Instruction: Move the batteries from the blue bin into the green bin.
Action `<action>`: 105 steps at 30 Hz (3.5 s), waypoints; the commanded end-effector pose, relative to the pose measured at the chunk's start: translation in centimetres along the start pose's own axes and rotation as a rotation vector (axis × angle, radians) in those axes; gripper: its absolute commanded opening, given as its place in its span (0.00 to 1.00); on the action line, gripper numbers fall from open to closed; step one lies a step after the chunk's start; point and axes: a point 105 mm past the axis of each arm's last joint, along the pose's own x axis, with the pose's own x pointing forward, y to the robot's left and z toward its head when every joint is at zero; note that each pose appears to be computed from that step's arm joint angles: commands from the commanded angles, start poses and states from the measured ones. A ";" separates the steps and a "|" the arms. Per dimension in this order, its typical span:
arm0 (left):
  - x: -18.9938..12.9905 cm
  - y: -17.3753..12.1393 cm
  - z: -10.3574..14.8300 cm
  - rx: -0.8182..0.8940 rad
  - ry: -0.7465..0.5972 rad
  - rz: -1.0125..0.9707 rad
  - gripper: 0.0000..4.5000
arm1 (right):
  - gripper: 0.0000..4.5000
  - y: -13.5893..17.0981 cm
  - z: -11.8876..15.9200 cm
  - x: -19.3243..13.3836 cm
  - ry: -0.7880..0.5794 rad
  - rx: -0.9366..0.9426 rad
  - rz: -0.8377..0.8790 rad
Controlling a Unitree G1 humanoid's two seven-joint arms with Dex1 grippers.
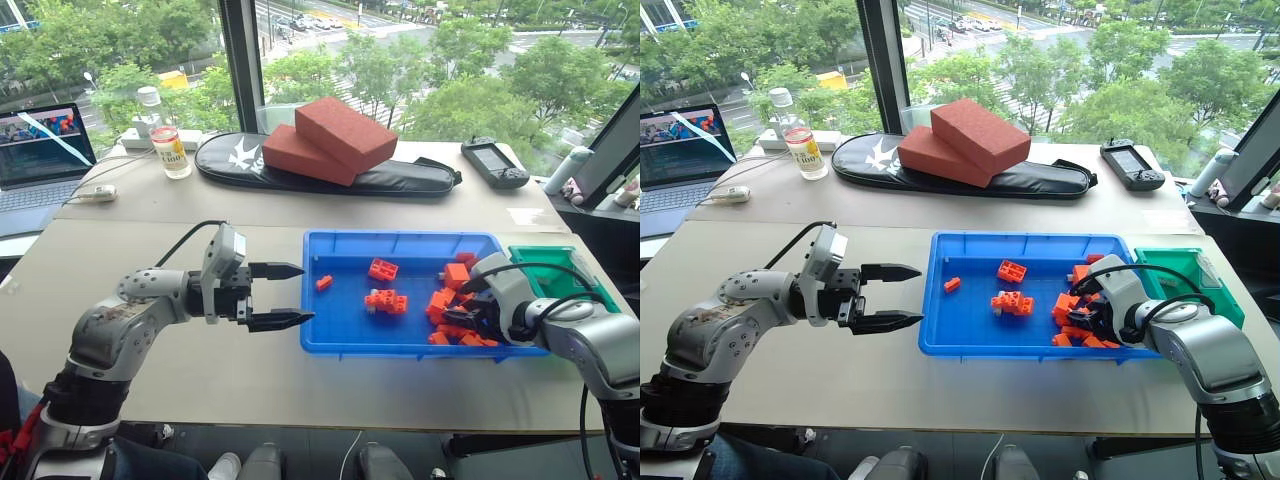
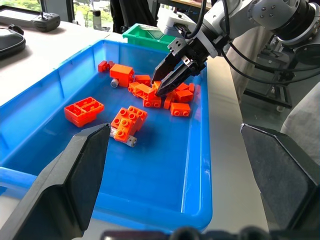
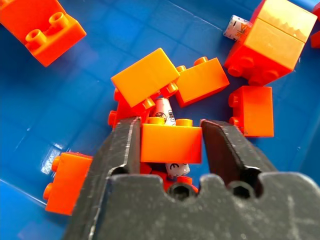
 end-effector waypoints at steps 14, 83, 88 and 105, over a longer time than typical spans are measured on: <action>0.1 -0.6 1.3 0.037 -0.017 -0.022 1.00 | 0.31 1.7 10.5 -1.7 -0.328 -0.140 0.033; 0.6 -1.6 1.1 -0.026 -0.065 -0.020 1.00 | 0.43 -1.2 0.9 1.2 0.059 -0.218 0.095; 0.6 -1.5 1.1 -0.024 -0.062 -0.019 1.00 | 0.07 -0.9 0.9 1.3 0.055 -0.208 0.109; 0.3 -1.3 1.3 -0.015 -0.055 -0.013 1.00 | 0.05 -5.8 5.6 -8.3 -0.192 -0.126 -0.122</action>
